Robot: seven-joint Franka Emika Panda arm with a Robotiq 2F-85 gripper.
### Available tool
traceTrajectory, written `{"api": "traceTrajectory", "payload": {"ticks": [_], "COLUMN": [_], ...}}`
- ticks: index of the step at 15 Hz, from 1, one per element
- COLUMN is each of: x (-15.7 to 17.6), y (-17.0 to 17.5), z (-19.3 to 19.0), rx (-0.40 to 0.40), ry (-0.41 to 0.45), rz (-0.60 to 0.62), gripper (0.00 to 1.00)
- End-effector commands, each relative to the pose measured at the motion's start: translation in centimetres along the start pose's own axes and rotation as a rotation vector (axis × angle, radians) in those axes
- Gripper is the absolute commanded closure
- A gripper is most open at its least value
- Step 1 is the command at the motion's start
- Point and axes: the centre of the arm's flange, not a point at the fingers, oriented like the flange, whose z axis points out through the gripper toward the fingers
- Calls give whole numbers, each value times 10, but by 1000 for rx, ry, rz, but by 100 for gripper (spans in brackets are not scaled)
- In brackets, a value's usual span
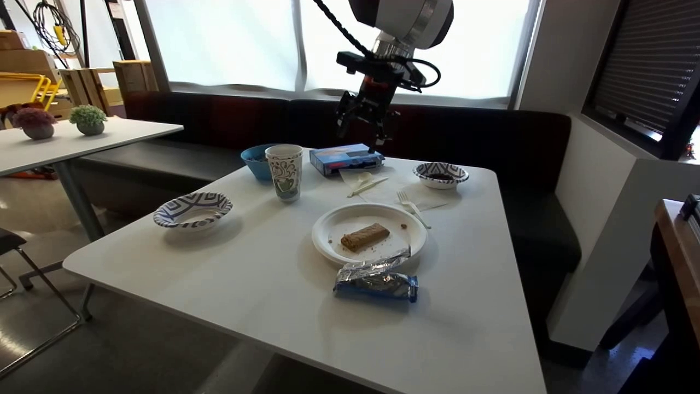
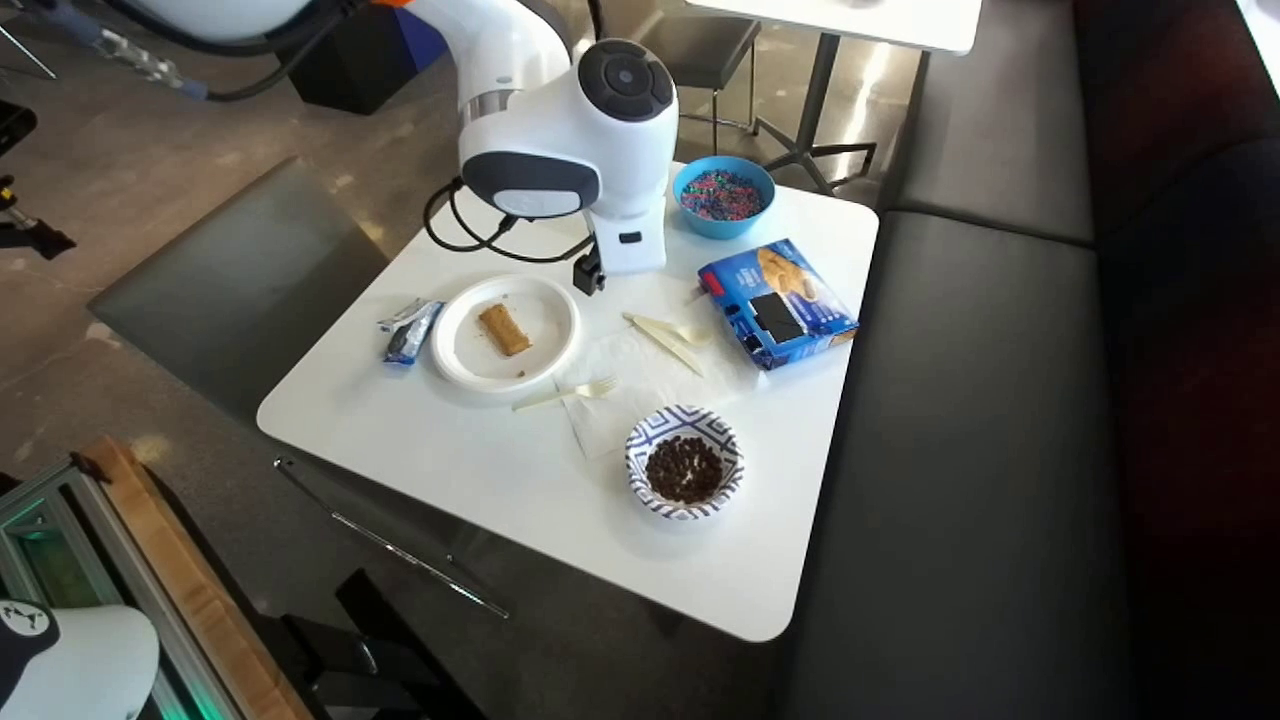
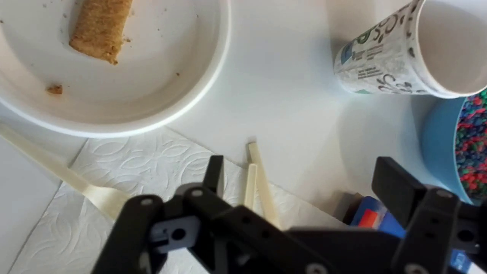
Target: Put one white knife on the white plate.
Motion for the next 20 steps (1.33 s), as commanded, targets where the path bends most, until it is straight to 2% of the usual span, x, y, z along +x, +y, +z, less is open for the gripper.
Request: {"api": "traceTrajectory", "payload": {"ticks": [1, 4, 5, 6, 9, 12, 14, 18, 20], "x": [23, 41, 47, 52, 61, 64, 64, 67, 67], "y": [-20, -25, -27, -27, -24, -18, -13, -7, -7], "z": [43, 65, 70, 75, 85, 89, 88, 88, 90], "rx": [2, -13, -14, -21, -50, -80, -99, -144, -162], "ry": [22, 48, 52, 60, 86, 118, 139, 163, 163], "rz": [81, 131, 148, 162, 192, 202, 203, 199, 188], "gripper": [0, 2, 7, 24, 49, 54, 49, 47, 51]}}
